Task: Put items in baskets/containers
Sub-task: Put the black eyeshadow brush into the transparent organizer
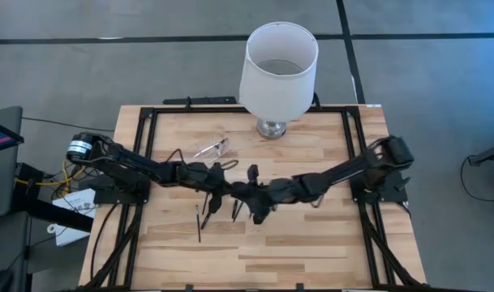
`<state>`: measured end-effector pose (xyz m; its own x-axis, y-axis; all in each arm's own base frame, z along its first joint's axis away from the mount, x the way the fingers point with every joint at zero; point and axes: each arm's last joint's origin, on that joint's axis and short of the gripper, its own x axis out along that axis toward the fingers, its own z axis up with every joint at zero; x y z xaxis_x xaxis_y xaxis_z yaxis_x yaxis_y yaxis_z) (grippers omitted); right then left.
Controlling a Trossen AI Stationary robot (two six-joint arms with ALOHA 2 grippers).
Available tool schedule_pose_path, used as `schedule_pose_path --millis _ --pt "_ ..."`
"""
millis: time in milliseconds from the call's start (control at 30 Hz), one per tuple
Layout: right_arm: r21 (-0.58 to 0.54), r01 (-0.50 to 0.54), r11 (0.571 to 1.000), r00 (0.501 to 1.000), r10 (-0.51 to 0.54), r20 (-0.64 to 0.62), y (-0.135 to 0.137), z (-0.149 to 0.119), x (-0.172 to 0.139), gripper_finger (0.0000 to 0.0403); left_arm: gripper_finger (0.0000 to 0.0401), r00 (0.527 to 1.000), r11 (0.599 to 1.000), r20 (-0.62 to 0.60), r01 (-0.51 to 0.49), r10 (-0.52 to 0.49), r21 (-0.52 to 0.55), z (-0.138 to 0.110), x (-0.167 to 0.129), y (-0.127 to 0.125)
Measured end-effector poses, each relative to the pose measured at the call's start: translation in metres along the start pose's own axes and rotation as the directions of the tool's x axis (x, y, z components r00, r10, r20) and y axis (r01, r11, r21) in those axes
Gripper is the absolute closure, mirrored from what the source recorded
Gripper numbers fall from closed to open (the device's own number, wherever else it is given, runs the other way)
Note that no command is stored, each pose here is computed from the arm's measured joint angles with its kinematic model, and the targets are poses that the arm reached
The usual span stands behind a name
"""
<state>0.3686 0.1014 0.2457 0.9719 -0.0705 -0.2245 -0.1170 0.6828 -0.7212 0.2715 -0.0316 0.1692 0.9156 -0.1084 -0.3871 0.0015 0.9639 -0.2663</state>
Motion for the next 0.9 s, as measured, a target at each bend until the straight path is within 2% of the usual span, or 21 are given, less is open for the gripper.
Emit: schedule_pose_path --millis 100,200,300,400,500,667,733,800,900 --pt "0.02 0.118 0.993 0.993 -0.119 0.021 -0.022 0.025 -0.029 0.0365 0.0384 0.995 0.999 0.103 0.005 -0.009 0.037 0.023 -0.021 0.0" --pt "0.155 0.181 0.971 0.981 -0.19 0.046 -0.049 0.04 -0.065 0.0365 0.0387 0.979 0.994 0.202 -0.035 0.014 0.102 0.046 -0.053 0.003" --pt "0.244 0.166 0.955 0.982 -0.182 0.043 -0.063 0.032 -0.095 0.0367 0.0386 0.956 0.985 0.287 -0.101 0.057 0.14 0.063 -0.088 0.007" --pt "0.34 0.091 0.936 0.986 -0.131 0.099 -0.062 0.005 -0.106 0.0371 0.0384 0.931 0.974 0.358 -0.145 0.075 0.172 0.067 -0.115 0.01" --pt "0.43 0.075 0.899 0.96 -0.182 0.213 -0.054 -0.031 -0.098 0.0375 0.0387 0.921 0.967 0.379 -0.17 0.088 0.19 0.053 -0.124 0.015" --pt "0.54 0.104 0.835 0.874 -0.336 0.351 -0.048 -0.082 -0.063 0.0372 0.0386 0.914 0.971 0.397 -0.163 0.083 0.173 0.025 -0.115 0.024" --pt "0.549 0.095 0.831 0.869 -0.338 0.362 -0.047 -0.095 -0.045 0.0366 0.0386 0.914 0.974 0.398 -0.157 0.081 0.162 0.02 -0.112 0.025" --pt "0.537 0.083 0.84 0.885 -0.31 0.348 -0.046 -0.107 -0.026 0.0358 0.0386 0.913 0.976 0.401 -0.154 0.079 0.157 0.019 -0.111 0.025" --pt "0.543 0.043 0.839 0.896 -0.273 0.351 -0.046 -0.113 0.002 0.034 0.0385 0.908 0.976 0.413 -0.15 0.073 0.157 0.021 -0.112 0.025"
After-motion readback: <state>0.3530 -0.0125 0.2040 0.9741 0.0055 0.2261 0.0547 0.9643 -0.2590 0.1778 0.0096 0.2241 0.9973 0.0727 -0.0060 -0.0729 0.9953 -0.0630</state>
